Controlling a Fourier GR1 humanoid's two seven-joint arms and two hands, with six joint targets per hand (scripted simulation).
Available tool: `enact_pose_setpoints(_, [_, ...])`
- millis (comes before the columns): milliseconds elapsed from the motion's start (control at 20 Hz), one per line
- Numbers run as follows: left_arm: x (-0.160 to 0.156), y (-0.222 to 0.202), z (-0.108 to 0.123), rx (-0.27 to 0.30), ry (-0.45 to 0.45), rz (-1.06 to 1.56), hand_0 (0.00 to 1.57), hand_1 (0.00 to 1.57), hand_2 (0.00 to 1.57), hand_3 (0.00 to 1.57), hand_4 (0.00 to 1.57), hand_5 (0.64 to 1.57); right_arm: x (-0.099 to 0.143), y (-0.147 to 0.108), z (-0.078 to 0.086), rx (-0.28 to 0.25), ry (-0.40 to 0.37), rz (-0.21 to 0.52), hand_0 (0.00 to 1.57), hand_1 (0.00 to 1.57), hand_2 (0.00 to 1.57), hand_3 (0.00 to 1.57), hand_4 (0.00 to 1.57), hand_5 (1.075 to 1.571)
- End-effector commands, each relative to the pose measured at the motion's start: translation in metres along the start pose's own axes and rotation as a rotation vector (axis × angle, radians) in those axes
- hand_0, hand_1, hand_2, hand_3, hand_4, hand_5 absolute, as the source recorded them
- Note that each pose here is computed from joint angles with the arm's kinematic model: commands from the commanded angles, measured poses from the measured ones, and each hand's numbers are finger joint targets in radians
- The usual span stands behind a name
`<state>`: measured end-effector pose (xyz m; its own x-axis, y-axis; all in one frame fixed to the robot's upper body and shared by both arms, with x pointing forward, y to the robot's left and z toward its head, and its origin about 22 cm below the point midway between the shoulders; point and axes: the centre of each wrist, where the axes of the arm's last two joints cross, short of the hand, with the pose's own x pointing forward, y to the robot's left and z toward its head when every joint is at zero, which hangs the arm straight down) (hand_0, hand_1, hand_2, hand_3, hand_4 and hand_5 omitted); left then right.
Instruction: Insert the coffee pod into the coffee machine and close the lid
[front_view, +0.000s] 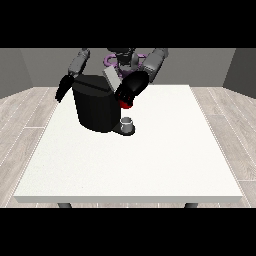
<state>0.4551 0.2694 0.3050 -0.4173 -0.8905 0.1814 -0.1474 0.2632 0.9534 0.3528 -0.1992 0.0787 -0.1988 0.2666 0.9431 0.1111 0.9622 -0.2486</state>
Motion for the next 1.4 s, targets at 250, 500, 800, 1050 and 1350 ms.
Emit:
enact_pose_setpoints(250, [-0.008, 0.001, 0.005, 0.010, 0.034, -0.039, 0.00, 0.00, 0.57, 0.47, 0.00, 1.571, -0.016, -0.015, 0.002, -0.017, 0.036, 0.016, 0.00, 0.00, 0.00, 0.00, 0.15, 1.571])
enact_pose_setpoints(500, [-0.009, 0.003, 0.003, 0.007, 0.062, -0.030, 0.00, 0.00, 0.43, 0.33, 0.00, 1.571, -0.009, 0.007, 0.007, 0.009, 0.034, 0.002, 0.00, 0.00, 0.00, 0.00, 0.08, 1.571])
enact_pose_setpoints(800, [-0.006, -0.060, 0.005, -0.125, 0.073, 0.056, 0.00, 0.00, 0.00, 0.06, 0.00, 1.571, -0.040, -0.018, 0.013, -0.029, 0.174, -0.008, 0.00, 0.00, 0.00, 0.00, 0.00, 1.571])
enact_pose_setpoints(1050, [0.005, -0.104, 0.011, -0.255, 0.043, 0.138, 0.00, 0.00, 0.08, 0.00, 0.00, 1.571, -0.104, -0.049, 0.056, -0.087, 0.328, 0.002, 0.00, 0.00, 0.00, 0.00, 0.00, 1.571])
enact_pose_setpoints(1350, [0.021, -0.196, 0.032, -0.155, 0.030, 0.727, 0.00, 0.00, 0.00, 0.00, 0.37, 1.571, -0.126, -0.037, 0.087, -0.106, 0.410, 0.016, 0.00, 0.00, 0.00, 0.00, 0.00, 1.571])
